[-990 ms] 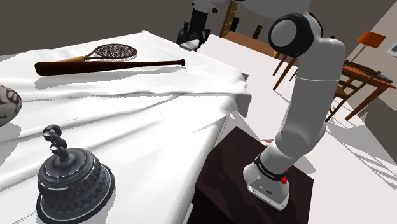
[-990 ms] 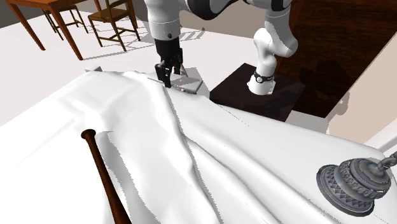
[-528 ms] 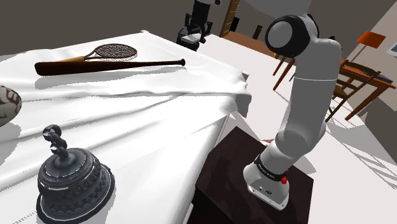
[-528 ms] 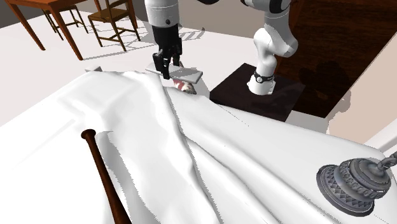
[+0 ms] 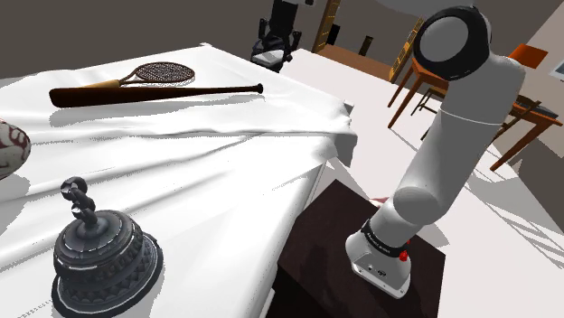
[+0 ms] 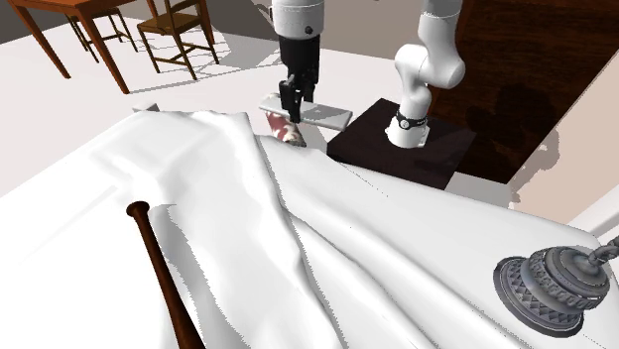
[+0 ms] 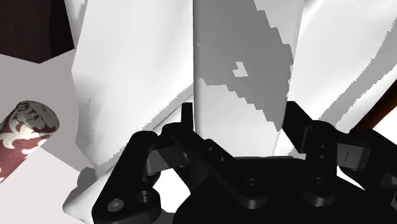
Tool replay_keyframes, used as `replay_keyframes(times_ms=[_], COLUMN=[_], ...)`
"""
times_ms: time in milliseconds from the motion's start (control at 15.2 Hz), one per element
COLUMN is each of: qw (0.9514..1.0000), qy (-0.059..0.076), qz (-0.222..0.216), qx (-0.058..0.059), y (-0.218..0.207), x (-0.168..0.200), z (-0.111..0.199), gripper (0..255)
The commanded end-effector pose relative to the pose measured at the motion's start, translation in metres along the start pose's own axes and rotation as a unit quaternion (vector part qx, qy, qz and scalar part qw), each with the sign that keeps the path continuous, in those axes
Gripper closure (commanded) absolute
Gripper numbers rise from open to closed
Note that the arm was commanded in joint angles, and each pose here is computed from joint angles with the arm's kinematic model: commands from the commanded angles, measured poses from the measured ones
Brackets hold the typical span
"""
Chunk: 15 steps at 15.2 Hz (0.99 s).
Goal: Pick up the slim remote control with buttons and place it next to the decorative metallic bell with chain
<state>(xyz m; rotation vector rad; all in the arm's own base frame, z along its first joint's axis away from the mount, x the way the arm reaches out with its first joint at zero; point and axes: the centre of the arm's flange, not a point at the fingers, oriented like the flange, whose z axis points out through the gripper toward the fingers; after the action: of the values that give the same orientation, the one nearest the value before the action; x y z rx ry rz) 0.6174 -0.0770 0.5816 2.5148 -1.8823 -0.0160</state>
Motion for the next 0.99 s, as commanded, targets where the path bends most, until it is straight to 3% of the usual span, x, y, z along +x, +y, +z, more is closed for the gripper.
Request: replay_keyframes(times_ms=[0,924], qw=[1.0000,1.0000], qy=[0.000,0.000], qz=[0.000,0.000], qx=[0.000,0.000], y=[0.008,0.056], x=[-0.024,-0.202], z=[0.002,0.004], gripper=[255,255])
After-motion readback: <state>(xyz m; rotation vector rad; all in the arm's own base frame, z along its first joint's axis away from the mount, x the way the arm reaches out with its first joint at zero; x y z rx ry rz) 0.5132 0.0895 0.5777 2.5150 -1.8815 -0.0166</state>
